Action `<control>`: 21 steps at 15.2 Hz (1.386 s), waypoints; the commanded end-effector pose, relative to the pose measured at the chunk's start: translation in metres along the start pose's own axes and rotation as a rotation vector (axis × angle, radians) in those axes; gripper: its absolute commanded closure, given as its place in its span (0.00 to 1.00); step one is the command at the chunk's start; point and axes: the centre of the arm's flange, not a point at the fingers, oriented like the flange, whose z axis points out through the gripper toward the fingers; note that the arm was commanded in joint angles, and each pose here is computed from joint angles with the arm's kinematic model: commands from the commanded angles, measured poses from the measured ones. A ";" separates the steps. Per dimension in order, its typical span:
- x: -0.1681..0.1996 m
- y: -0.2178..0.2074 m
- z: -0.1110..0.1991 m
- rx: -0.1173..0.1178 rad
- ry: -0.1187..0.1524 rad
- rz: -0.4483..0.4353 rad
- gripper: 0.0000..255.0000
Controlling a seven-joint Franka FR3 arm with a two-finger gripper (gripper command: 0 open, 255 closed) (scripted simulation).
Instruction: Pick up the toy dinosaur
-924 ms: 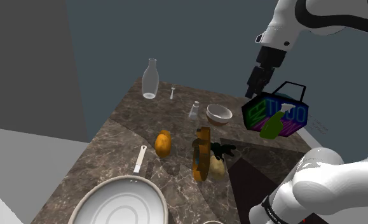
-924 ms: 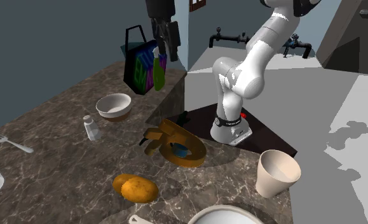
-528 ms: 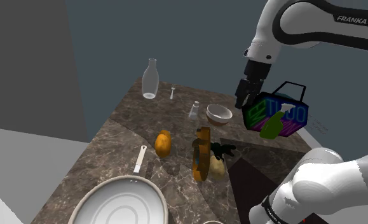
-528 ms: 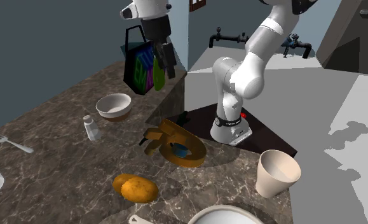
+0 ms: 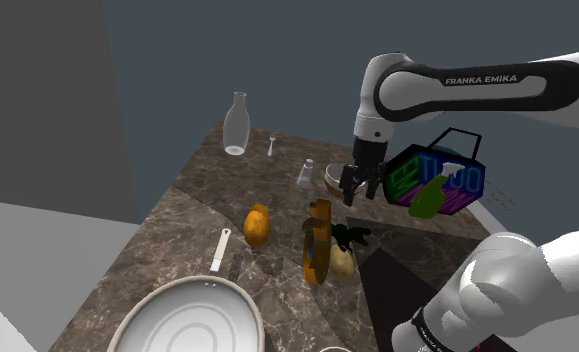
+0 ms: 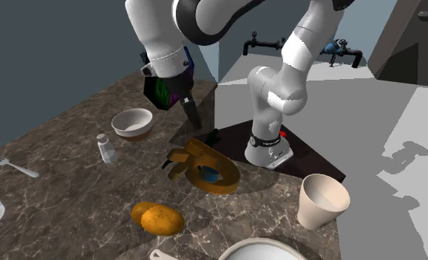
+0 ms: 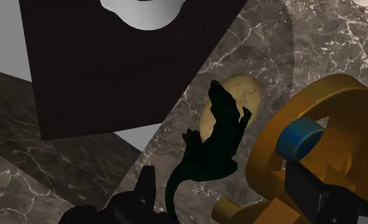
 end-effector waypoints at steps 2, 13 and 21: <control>0.018 -0.003 0.036 0.004 -0.049 0.047 0.00; 0.043 -0.003 0.109 0.008 -0.093 0.087 0.00; 0.044 -0.003 0.110 0.008 -0.093 0.087 1.00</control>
